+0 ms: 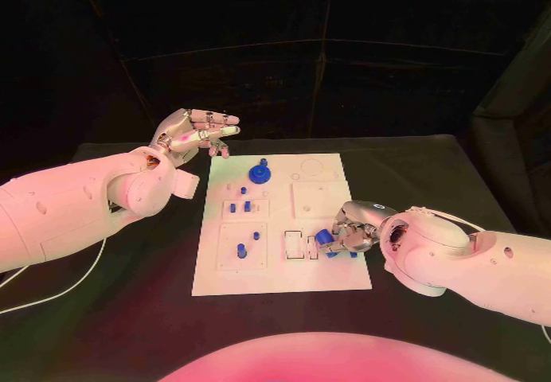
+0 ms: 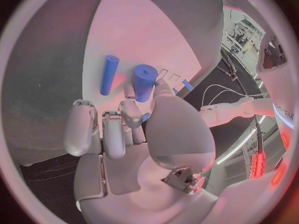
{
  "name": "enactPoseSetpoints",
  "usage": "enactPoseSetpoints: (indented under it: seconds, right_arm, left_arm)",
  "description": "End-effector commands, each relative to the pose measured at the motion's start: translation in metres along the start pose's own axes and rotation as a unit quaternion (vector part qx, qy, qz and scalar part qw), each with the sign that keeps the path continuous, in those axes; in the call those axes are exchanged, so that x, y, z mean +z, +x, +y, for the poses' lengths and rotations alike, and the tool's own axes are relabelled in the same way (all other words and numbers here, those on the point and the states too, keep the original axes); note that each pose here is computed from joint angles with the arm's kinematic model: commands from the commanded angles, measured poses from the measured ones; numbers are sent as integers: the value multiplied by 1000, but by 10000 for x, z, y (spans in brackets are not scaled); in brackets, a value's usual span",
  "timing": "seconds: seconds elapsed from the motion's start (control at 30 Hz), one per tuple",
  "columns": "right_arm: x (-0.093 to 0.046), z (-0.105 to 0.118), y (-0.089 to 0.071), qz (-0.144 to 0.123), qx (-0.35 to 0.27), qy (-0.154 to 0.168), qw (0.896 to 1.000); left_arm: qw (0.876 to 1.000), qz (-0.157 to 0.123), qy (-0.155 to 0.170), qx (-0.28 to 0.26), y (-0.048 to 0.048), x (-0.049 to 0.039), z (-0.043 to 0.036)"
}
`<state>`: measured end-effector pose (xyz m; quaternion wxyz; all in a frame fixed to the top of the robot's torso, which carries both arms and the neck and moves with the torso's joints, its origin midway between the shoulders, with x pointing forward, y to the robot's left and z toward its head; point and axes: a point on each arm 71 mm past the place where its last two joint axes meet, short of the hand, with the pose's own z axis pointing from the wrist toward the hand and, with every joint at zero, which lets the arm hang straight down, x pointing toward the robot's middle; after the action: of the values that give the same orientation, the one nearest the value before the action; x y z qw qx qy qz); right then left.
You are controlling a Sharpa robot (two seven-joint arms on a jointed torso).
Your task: Assemble the parts on the task board
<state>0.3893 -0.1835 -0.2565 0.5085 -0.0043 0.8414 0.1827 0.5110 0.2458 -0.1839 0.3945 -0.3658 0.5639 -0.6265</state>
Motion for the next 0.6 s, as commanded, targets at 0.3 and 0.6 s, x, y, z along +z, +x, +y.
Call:
enactPoseSetpoints:
  seconds: [0.3,0.6]
  right_arm:
    - [14,17,98,-1,-16,7,1000]
    - [-113,55,-22,-77,40,-20,996]
  left_arm:
    - [1000,6,0,-5,2,-7,-9]
    - [1000,5,0,-5,-4,-12,-6]
